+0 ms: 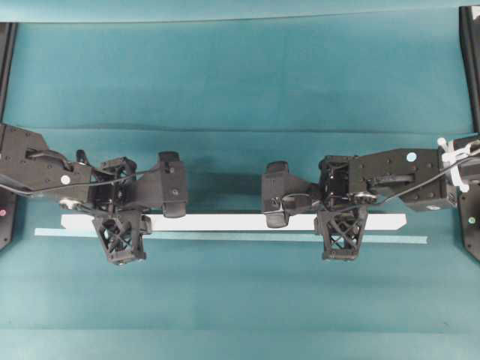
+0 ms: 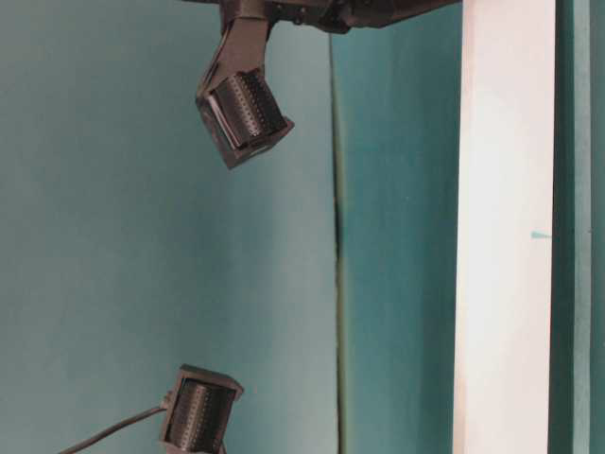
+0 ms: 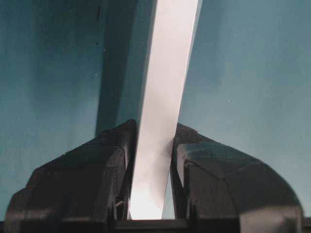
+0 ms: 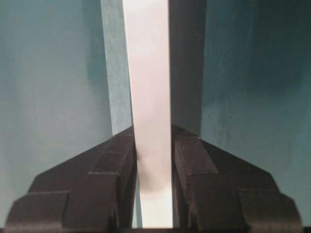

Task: Lift a wooden board with both hands.
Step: 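Set the board down on the table with both grippers, then open both grippers and raise them off the board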

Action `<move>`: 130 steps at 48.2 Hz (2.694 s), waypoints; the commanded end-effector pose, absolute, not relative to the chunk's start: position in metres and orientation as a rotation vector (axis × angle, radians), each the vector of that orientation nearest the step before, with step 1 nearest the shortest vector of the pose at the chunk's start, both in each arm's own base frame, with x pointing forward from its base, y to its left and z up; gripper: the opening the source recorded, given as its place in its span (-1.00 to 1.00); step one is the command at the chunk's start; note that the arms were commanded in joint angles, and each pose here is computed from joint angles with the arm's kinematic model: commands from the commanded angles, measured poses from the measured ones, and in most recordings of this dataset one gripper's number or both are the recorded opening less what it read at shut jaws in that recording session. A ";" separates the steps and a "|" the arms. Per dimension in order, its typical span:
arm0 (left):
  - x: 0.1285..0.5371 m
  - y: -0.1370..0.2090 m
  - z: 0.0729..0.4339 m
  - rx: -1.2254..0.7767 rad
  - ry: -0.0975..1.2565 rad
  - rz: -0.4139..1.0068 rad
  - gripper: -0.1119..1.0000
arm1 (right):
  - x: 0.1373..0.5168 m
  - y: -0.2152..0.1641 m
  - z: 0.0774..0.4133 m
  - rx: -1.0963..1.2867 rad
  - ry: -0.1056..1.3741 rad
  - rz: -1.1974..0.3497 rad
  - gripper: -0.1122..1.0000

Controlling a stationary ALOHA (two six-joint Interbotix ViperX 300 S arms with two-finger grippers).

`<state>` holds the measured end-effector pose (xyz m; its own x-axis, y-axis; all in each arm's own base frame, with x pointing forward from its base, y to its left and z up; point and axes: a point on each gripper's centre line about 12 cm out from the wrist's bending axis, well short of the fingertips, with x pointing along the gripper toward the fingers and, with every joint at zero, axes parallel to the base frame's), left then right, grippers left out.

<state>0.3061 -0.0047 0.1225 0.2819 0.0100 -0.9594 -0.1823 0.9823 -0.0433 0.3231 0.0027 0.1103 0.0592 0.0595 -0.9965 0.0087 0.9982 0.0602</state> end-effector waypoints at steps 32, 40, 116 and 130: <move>0.305 -0.004 0.109 -0.171 1.196 0.123 -0.47 | 0.314 0.007 0.095 0.063 1.544 0.036 -0.41; 0.303 -0.004 0.107 -0.151 1.197 0.110 -0.47 | 0.316 0.007 0.095 0.088 1.527 0.010 -0.41; 0.303 0.000 0.113 -0.092 1.196 0.076 0.96 | 0.316 0.007 0.095 0.197 1.509 -0.101 0.79; 0.307 0.000 0.143 -0.062 1.142 0.054 0.97 | 0.321 -0.005 0.120 0.165 1.426 -0.113 0.81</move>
<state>0.3013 0.0006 0.1224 0.3672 0.0114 -0.9301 -0.0813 0.9965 -0.0199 0.3165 0.0010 0.1075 0.0958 0.0318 -0.9949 0.1634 0.9854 0.0472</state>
